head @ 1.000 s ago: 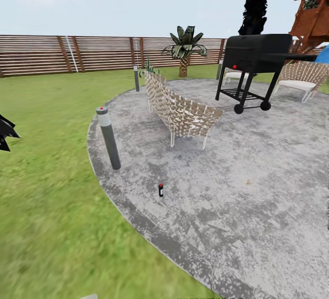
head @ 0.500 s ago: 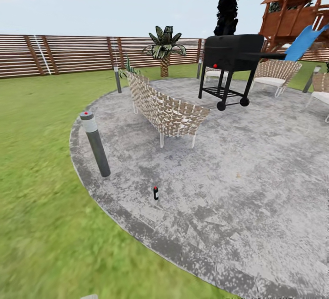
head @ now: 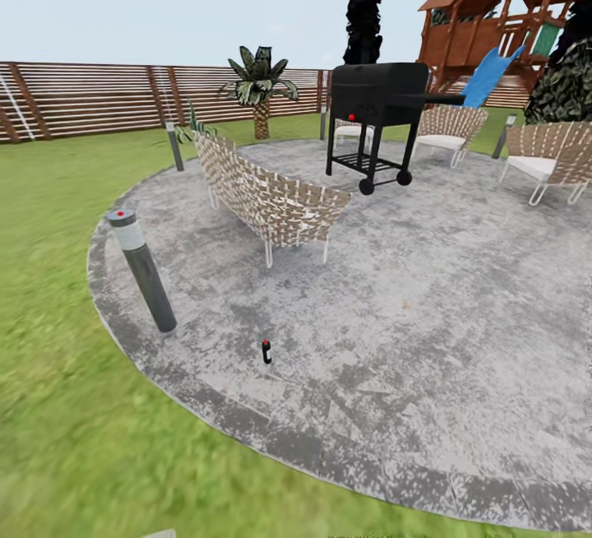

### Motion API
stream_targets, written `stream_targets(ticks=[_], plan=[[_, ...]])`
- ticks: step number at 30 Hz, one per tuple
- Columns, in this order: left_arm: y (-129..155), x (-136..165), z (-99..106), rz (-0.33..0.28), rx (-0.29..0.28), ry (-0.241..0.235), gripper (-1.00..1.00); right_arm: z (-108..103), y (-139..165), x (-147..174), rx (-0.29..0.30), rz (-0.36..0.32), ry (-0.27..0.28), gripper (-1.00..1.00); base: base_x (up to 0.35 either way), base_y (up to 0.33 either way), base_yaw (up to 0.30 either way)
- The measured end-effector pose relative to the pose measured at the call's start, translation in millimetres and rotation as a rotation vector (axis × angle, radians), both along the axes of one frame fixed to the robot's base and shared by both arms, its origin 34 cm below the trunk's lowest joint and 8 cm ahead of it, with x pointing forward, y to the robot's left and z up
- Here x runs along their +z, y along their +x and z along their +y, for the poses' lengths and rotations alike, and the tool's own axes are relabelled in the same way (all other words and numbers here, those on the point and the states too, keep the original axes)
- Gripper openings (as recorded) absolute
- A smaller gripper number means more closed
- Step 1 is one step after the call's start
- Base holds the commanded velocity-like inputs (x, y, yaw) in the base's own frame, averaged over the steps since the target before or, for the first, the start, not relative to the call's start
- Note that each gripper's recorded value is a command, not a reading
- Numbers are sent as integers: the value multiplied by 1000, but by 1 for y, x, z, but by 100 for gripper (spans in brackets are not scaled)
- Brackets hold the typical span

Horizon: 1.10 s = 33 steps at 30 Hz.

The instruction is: In the garden, pick up the pesticide atomizer on the floor and spray pesticide onto both trees until each tree trunk is fully covered.

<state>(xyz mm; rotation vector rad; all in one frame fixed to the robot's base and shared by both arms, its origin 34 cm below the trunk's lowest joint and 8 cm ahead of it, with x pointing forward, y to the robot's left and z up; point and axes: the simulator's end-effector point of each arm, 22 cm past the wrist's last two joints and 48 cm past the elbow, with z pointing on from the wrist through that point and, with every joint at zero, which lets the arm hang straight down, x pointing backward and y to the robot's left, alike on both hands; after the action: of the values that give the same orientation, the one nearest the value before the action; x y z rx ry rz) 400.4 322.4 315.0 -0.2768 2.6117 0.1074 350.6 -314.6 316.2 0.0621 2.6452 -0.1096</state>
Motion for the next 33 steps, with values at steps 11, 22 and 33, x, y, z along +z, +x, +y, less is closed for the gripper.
stream_targets(ticks=[11, 22, 33], plan=[[0, 0, 0, 0, 0, 0, 100, 0, 3, 1, -1, -7, 0, 100, 0, 7, -89], [0, 0, 1, 1, -2, 2, 100, 0, 3, 1, 4, -7, -2, 100, 182, 72, 0], [0, 0, 1, 1, -2, 2, 100, 0, 3, 1, 3, -7, -2, 100, 309, 155, -42]])
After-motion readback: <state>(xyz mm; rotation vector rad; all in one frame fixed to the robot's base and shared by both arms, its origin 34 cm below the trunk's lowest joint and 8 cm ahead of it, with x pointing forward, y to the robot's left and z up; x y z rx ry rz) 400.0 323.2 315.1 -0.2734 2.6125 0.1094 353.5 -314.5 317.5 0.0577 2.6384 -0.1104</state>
